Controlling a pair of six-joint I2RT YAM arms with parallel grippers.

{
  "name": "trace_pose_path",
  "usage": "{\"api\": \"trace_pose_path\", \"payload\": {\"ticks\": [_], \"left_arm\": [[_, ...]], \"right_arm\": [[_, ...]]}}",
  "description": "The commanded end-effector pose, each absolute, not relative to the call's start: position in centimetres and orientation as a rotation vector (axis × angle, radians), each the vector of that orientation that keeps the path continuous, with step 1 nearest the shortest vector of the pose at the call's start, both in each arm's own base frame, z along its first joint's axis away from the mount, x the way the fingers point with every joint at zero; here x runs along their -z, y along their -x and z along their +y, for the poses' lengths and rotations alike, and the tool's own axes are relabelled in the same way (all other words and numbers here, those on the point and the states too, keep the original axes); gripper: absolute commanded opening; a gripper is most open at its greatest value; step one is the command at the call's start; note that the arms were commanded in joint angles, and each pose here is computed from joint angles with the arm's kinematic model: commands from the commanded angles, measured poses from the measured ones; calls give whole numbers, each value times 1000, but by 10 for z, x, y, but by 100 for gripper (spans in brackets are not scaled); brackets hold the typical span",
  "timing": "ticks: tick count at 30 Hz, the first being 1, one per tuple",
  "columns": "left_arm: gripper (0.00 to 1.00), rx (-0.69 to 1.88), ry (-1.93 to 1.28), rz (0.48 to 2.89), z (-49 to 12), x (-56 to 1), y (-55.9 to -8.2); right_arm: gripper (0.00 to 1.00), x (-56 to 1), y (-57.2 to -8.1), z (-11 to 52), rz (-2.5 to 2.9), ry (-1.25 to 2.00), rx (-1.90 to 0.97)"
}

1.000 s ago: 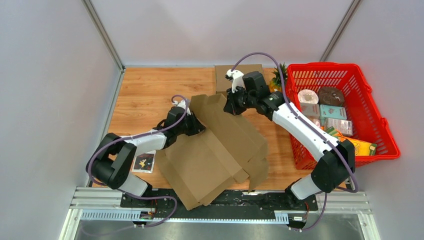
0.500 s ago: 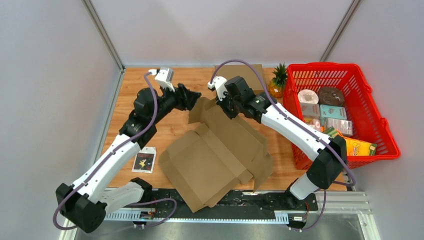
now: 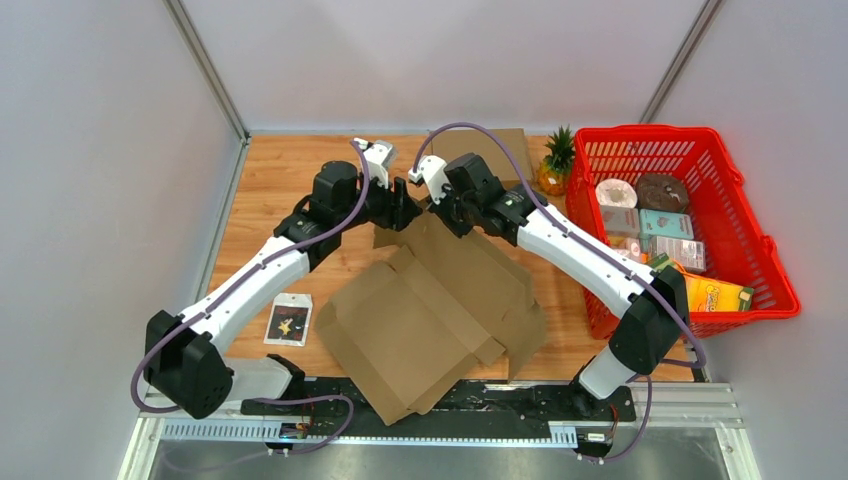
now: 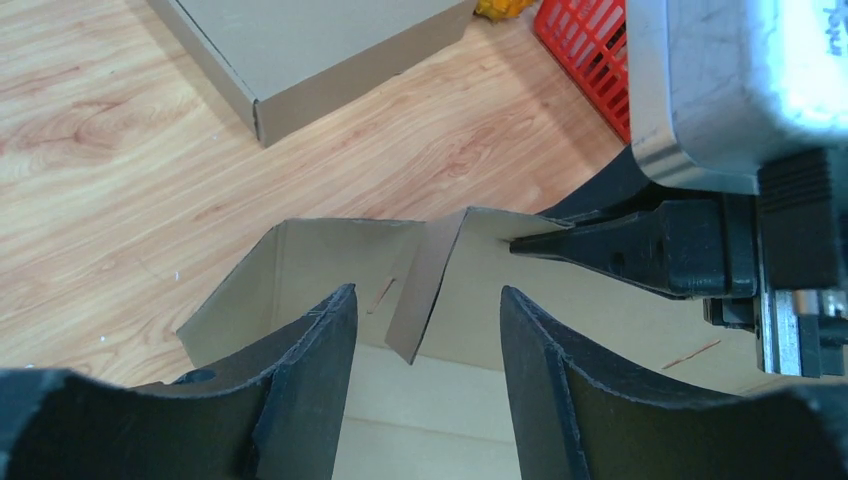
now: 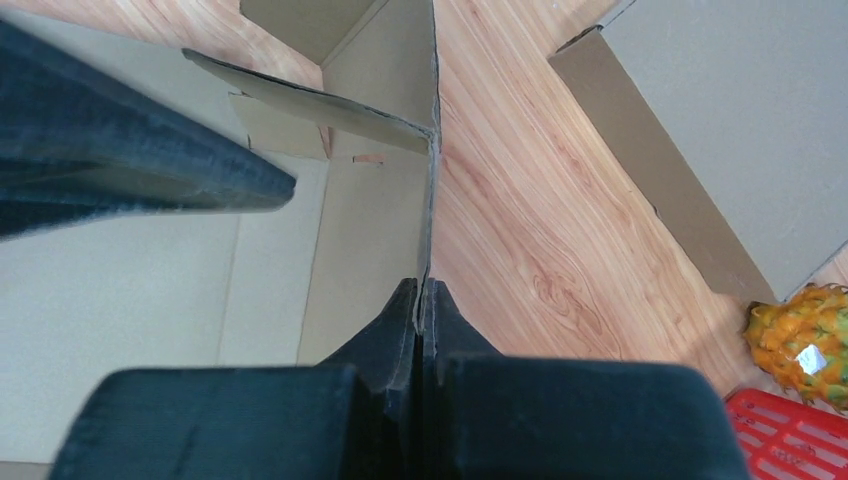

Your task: Fold the paper box

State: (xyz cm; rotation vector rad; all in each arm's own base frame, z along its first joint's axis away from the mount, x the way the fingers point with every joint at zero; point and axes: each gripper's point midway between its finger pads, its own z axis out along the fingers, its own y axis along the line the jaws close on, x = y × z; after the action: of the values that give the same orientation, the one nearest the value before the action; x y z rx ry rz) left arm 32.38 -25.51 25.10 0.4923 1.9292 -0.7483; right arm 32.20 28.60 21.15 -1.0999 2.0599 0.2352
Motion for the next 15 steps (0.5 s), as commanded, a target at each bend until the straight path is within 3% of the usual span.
{"api": "trace_pose_path", "payload": {"ticks": [1, 6, 7, 9, 12, 14, 15], "left_arm": [[56, 752, -551, 1859, -262, -266, -327], [33, 674, -564, 1871, -259, -254, -338], [18, 655, -570, 1873, -258, -252, -339], [8, 592, -566, 1874, -252, -244, -343], [1, 545, -529, 1846, -243, -241, -344], [0, 524, -438, 1797, -238, -250, -349], [0, 513, -405, 1797, -232, -245, -346]], "right_arm": [[0, -245, -321, 297, 1938, 1132, -292], [0, -252, -318, 301, 1927, 1114, -329], [0, -248, -317, 299, 1936, 1111, -323], [8, -250, -319, 293, 1937, 1058, -299], [34, -250, -326, 267, 2067, 832, -195], [63, -275, -322, 262, 2104, 694, -229], [70, -275, -307, 261, 2180, 638, -298]]}}
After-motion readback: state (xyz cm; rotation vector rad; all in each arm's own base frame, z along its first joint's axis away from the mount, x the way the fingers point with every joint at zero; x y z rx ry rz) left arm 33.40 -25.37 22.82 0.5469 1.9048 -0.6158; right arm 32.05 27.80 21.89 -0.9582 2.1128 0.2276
